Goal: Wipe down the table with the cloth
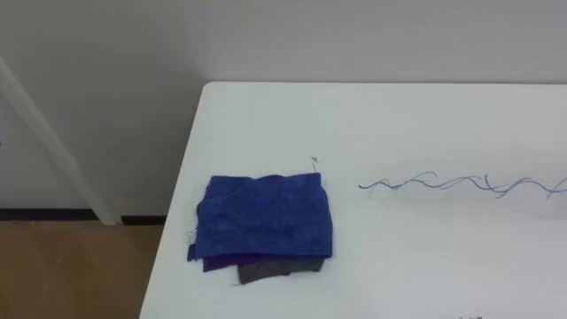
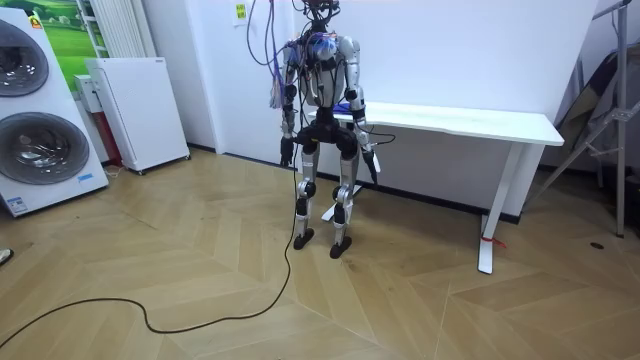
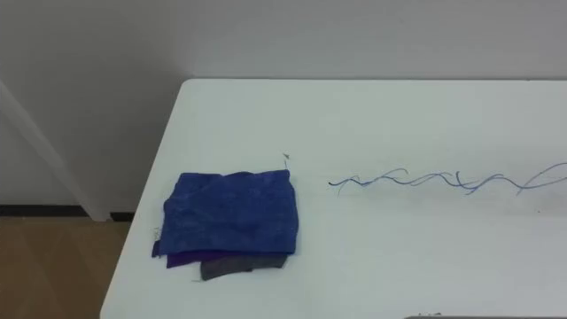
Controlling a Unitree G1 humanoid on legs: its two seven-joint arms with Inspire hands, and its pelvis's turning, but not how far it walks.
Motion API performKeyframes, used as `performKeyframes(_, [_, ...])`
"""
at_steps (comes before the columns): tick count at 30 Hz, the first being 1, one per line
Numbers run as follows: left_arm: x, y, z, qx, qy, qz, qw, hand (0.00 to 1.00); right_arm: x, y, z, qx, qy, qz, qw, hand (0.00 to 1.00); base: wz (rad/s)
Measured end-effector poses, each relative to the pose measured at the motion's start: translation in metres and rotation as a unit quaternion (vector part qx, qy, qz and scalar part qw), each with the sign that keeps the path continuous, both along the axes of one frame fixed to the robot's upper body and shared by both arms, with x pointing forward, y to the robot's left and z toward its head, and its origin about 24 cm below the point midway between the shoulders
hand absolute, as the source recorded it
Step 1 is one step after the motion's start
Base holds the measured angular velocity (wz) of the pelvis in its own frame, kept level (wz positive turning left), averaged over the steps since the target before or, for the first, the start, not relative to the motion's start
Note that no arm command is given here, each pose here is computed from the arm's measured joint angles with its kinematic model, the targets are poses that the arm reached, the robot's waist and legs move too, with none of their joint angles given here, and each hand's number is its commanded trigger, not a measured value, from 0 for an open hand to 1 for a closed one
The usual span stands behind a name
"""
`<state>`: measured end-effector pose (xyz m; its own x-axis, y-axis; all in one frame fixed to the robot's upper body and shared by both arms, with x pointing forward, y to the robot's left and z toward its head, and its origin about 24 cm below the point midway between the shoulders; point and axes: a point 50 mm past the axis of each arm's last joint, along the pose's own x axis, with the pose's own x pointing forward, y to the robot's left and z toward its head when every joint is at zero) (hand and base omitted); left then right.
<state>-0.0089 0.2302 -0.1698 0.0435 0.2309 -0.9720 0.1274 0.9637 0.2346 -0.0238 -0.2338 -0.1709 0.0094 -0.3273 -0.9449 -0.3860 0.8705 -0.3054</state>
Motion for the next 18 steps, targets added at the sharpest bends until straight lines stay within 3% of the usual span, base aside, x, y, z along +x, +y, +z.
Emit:
performKeyframes(11, [0.0057,-0.0002,-0.0001,-0.001,-0.012,-0.002,1.000,0.00,0.0003,0.0007,-0.0003,0.006,0.000,-0.006,1.000,0.00,0.00])
performKeyframes(18, [0.0057,-0.0024,-0.0006,-0.004,-0.014,-0.002,1.000,0.00,0.0011,0.0014,-0.0006,0.009,-0.011,-0.056,0.998,0.00,-0.01])
